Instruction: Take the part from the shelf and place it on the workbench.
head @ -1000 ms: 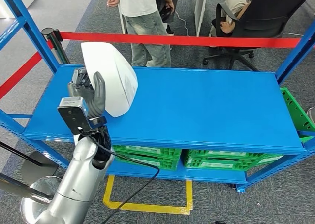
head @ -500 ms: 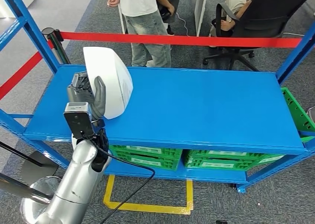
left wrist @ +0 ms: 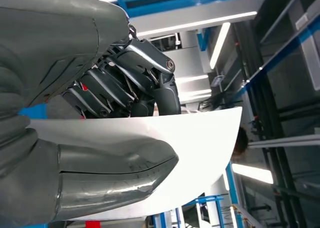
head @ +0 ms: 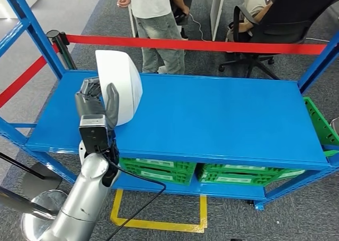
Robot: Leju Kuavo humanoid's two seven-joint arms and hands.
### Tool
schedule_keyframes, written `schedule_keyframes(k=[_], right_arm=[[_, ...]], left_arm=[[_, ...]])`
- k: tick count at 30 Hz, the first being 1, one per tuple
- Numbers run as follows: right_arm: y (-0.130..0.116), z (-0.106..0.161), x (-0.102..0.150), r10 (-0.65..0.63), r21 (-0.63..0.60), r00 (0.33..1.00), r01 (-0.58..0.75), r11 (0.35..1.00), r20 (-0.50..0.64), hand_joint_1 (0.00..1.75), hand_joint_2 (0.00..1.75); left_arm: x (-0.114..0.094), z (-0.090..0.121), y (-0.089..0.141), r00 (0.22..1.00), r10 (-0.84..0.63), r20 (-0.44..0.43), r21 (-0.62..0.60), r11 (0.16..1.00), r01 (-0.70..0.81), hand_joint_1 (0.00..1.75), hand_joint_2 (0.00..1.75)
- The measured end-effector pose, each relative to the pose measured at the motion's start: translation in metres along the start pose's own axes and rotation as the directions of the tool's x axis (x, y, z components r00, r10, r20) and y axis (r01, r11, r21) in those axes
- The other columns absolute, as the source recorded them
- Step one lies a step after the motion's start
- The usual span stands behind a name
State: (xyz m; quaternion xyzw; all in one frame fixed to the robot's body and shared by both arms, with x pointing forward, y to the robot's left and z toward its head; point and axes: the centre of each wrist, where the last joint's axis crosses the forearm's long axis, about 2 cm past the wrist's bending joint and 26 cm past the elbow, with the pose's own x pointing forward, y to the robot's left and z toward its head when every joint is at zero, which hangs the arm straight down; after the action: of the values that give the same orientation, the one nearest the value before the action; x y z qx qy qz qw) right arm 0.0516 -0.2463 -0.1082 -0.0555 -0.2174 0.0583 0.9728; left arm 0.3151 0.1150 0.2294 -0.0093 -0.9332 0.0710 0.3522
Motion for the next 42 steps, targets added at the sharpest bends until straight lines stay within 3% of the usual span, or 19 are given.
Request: schedule_keyframes(k=[12,42], right_arm=[[0.001,0.001,-0.001,-0.006,0.0,1.0,0.006,1.0,-0.01,0.0,1.75],[0.001,0.001,-0.001,-0.018,-0.005,1.0,0.018,1.0,-0.013,0.0,1.75]], left_arm=[[0.001,0.012,0.005,1.0,-0.021,-0.013,0.007,1.0,0.021,1.75,1.75],[-0.001,0.019,0.011,0.999,-0.04,-0.023,0.019,0.999,0.041,1.75,1.75]])
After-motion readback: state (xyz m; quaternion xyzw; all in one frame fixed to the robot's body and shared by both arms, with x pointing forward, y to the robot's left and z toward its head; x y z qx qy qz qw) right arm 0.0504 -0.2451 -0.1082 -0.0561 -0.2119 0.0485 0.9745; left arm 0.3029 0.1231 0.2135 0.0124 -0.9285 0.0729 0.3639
